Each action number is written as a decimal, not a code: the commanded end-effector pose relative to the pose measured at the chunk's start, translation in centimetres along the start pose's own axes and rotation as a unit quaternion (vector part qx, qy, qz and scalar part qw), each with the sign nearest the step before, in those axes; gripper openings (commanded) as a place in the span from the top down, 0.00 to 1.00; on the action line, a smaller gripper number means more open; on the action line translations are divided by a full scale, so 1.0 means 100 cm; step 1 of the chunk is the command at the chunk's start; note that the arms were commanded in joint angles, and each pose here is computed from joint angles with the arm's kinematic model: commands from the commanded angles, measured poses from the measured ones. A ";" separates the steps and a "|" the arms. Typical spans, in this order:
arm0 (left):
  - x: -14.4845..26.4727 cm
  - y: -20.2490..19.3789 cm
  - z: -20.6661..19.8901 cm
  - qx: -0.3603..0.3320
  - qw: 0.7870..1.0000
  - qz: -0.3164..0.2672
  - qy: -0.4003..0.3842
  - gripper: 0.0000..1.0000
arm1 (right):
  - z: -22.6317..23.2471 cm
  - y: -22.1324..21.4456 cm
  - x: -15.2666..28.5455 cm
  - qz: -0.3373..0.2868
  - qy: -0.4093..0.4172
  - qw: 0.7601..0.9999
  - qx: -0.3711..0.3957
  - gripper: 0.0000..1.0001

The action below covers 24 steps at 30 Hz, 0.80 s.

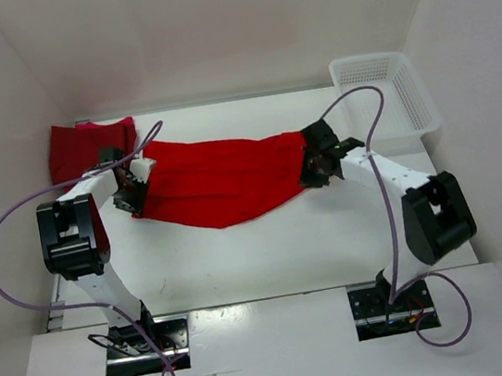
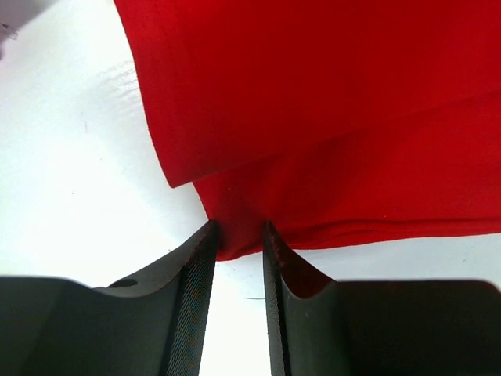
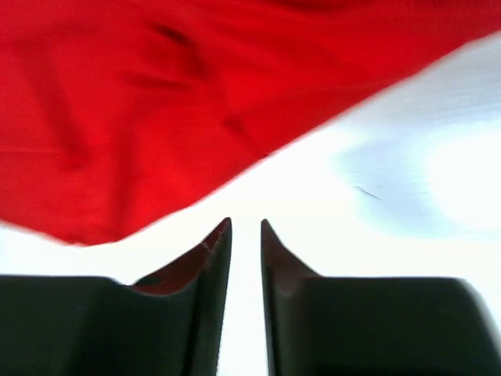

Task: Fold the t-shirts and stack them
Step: Grap the side of the flattened tshirt closest away from the robot with both arms

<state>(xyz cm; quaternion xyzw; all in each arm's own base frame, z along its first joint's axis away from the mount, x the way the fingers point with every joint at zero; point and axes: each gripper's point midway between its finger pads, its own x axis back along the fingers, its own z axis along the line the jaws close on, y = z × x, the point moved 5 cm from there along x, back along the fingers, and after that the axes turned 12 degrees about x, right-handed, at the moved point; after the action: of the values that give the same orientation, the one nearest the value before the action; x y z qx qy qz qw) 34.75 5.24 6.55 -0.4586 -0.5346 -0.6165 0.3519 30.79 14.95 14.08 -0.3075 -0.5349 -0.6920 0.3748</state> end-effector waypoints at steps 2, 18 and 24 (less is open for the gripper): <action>0.008 -0.005 -0.008 0.012 1.000 -0.001 -0.018 0.63 | -0.014 -0.016 -0.035 0.037 -0.047 0.998 0.017 0.62; 0.007 -0.014 -0.010 0.013 1.000 0.010 -0.020 0.61 | 0.011 -0.011 -0.088 0.020 -0.064 0.995 0.067 0.36; 0.008 -0.011 -0.009 0.013 1.000 0.005 -0.019 0.61 | 0.027 0.012 -0.088 -0.020 -0.062 0.995 0.071 0.39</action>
<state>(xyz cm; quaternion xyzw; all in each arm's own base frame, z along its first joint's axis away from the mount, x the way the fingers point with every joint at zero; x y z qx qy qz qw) 33.99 4.96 6.49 -0.4649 -0.5367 -0.6114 0.3493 34.07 17.84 6.40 -0.3458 -0.5952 -0.6142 0.3858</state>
